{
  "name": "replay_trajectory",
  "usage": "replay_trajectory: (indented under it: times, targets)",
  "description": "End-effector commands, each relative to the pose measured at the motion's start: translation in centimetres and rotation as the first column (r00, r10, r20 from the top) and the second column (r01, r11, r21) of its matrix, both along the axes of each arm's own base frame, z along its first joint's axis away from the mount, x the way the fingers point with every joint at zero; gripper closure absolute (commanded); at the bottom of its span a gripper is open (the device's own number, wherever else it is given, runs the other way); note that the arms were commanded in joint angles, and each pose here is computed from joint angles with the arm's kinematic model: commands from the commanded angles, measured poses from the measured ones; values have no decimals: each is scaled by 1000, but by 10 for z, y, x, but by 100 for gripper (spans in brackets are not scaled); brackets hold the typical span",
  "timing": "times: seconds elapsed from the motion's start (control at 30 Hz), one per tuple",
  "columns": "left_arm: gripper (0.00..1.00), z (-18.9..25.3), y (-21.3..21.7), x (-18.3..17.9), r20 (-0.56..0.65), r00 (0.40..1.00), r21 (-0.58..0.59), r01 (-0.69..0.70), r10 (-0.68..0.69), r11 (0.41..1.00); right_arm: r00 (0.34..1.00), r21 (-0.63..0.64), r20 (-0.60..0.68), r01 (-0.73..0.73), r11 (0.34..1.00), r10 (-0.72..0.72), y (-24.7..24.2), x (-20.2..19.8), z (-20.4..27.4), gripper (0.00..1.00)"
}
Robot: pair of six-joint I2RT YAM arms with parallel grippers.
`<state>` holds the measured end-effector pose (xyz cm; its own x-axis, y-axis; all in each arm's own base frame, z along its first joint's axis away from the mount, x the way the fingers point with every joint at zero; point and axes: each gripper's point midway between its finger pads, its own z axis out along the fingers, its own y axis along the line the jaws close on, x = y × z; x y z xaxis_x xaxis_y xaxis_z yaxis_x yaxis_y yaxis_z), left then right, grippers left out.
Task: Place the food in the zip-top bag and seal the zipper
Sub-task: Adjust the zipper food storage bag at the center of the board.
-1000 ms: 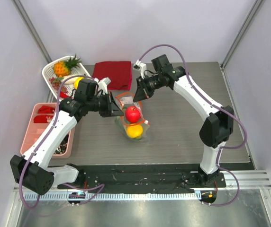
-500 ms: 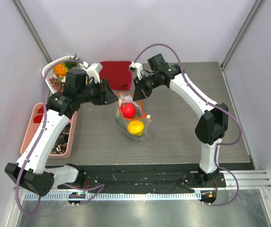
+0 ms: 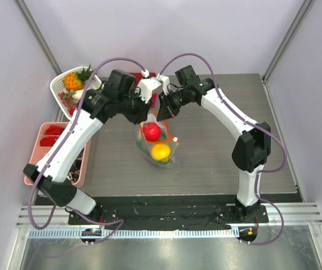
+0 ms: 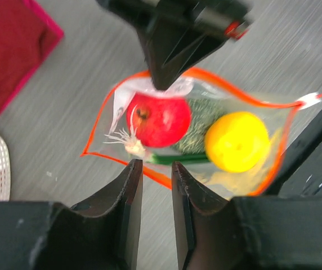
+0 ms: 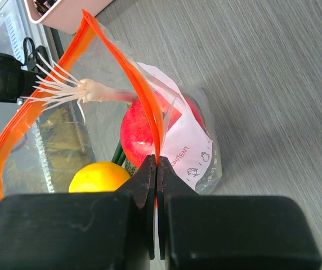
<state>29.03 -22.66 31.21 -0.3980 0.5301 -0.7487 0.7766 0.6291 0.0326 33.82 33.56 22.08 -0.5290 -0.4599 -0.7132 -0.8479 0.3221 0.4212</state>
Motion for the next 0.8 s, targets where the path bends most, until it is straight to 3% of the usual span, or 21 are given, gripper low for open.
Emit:
replay_trajectory:
  times: [0.0,0.17,0.5,0.63,0.77]
  targets:
    - [69,-9,21,1,-9,1000,152,3,-2,988,998,83,69,-5,997,-1,3,-2,41,99]
    - [62,-14,17,11,2,1000,168,-11,11,986,998,93,65,-9,996,2,5,-1,44,99]
    - [62,-20,2,26,-2,1000,145,-28,29,989,998,103,55,-8,995,2,7,-2,45,99]
    - [63,-25,-1,33,-1,999,149,-33,34,988,999,106,50,-4,994,-2,6,-1,46,99]
    - [71,-32,-2,33,-20,999,163,-26,30,986,999,108,51,1,994,-7,4,1,46,99]
